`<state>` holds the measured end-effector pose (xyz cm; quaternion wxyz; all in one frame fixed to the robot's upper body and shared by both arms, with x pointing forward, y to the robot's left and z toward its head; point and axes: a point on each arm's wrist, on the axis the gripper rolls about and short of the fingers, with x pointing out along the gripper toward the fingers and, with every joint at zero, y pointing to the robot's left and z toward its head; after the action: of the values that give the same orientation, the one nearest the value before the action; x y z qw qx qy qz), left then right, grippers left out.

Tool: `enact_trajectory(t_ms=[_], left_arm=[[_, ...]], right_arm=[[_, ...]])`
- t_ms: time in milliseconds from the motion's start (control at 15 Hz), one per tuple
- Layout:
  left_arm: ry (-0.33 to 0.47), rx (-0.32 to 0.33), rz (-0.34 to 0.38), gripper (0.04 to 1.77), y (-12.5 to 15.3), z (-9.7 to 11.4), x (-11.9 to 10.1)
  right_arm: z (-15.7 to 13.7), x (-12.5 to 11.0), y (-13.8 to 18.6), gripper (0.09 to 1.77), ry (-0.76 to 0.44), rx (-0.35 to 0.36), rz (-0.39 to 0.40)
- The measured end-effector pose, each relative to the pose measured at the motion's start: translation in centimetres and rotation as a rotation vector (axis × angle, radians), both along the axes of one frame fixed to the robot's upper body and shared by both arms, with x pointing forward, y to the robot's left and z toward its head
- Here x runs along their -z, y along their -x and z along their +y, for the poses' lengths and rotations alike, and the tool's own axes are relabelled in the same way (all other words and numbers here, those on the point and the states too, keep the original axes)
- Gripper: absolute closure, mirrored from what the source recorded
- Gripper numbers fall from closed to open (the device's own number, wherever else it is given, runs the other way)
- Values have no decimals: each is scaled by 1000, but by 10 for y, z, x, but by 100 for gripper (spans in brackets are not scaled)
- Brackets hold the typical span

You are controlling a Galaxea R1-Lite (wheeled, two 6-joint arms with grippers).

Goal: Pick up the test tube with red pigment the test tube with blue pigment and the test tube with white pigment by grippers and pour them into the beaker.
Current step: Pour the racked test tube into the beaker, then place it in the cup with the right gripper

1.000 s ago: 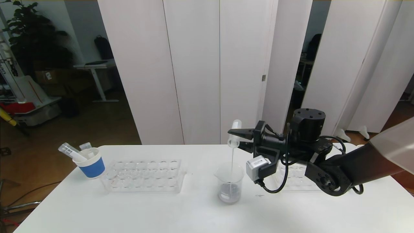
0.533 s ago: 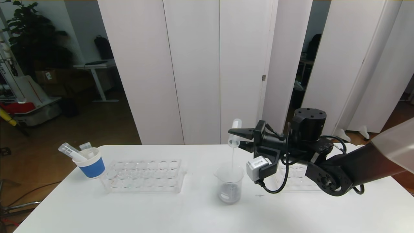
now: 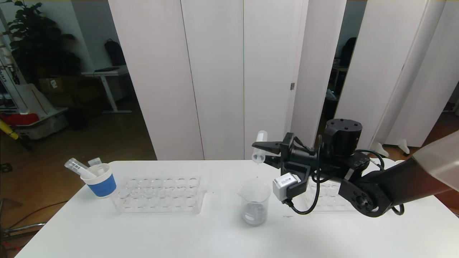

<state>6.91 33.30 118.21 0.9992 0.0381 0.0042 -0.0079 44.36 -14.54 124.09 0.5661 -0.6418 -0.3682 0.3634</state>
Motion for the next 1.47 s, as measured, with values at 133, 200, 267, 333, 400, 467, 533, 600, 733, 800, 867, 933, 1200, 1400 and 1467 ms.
enact_trajectory(t_ms=[133,200,267,333,400,467,533,600,733,800,867,933,1200,1400,1467], left_arm=[[0,0,0,6,0,0,0],[0,0,0,6,0,0,0],[0,0,0,6,0,0,0],[0,0,0,6,0,0,0],[0,0,0,6,0,0,0],[0,0,0,6,0,0,0],[0,0,0,6,0,0,0],[0,0,0,6,0,0,0],[0,0,0,6,0,0,0],[0,0,-1,6,0,0,0],[0,0,0,6,0,0,0],[0,0,0,6,0,0,0],[0,0,0,6,0,0,0],[0,0,0,6,0,0,0],[0,0,0,6,0,0,0]], right_arm=[[0,1,1,128,2,-1,4],[1,0,1,128,2,-2,2],[1,0,2,128,1,-3,3],[1,0,2,128,1,-4,3],[1,-1,3,128,1,5,2],[2,-1,3,128,1,6,2],[3,-1,4,128,1,6,3],[3,-1,4,128,0,4,3],[4,-2,4,128,-1,2,5],[4,-2,5,128,-3,3,9],[3,-3,5,128,-8,5,14],[3,-5,6,128,-15,9,20],[-4,-12,16,128,-55,97,82],[-7,-26,21,128,-109,160,114],[-8,-30,22,128,-133,189,135]])
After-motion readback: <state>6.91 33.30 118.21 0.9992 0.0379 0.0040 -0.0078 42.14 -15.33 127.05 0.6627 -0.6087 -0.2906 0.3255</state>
